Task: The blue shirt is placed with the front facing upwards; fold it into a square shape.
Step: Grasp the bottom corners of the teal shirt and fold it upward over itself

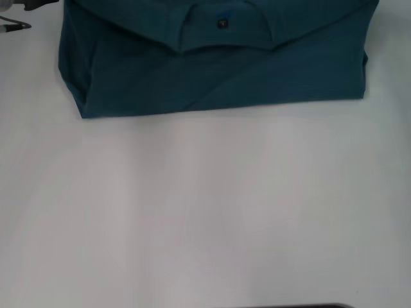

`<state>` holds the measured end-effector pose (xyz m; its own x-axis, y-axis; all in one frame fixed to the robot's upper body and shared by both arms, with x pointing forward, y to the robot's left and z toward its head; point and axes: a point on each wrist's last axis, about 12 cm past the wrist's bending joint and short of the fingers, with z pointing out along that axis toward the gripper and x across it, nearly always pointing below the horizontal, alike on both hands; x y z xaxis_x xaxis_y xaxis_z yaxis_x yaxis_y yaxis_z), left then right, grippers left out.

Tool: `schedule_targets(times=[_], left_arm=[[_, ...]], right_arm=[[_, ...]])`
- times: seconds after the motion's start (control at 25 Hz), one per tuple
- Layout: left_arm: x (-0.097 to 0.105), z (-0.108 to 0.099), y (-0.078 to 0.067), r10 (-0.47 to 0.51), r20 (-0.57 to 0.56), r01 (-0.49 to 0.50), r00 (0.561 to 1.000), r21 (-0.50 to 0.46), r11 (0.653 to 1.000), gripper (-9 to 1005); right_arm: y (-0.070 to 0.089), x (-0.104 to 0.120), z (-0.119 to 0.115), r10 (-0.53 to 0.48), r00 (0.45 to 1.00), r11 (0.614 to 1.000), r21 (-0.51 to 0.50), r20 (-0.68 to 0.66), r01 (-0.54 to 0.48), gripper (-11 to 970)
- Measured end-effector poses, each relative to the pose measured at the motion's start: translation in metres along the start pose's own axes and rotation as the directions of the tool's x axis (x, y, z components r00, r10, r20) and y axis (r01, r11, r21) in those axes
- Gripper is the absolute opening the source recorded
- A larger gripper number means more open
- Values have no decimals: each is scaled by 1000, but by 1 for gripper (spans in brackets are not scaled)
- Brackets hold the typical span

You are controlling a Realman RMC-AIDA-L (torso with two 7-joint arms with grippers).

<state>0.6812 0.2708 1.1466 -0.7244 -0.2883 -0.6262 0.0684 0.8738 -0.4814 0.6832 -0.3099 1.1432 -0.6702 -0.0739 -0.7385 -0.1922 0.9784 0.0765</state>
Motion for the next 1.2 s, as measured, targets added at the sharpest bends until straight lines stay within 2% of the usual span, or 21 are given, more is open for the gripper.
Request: schedule_targets(times=[0.52, 0.76, 1.08, 1.2], left_arm=[[-3, 4, -8, 23, -3, -23, 1000, 0, 1000, 56], [-2, 4, -9, 36, -12, -36, 999, 6, 999, 100], [0, 4, -11, 36, -18, -36, 999, 11, 999, 159], [0, 4, -11, 35, -19, -34, 999, 12, 999, 181]], right_arm=[[17, -8, 11, -65, 998, 998, 3, 4, 65, 38], [17, -7, 11, -58, 998, 998, 0, 1, 58, 39], [11, -10, 9, -53, 999, 999, 14, 8, 52, 95], [9, -12, 8, -50, 999, 999, 19, 9, 50, 231]])
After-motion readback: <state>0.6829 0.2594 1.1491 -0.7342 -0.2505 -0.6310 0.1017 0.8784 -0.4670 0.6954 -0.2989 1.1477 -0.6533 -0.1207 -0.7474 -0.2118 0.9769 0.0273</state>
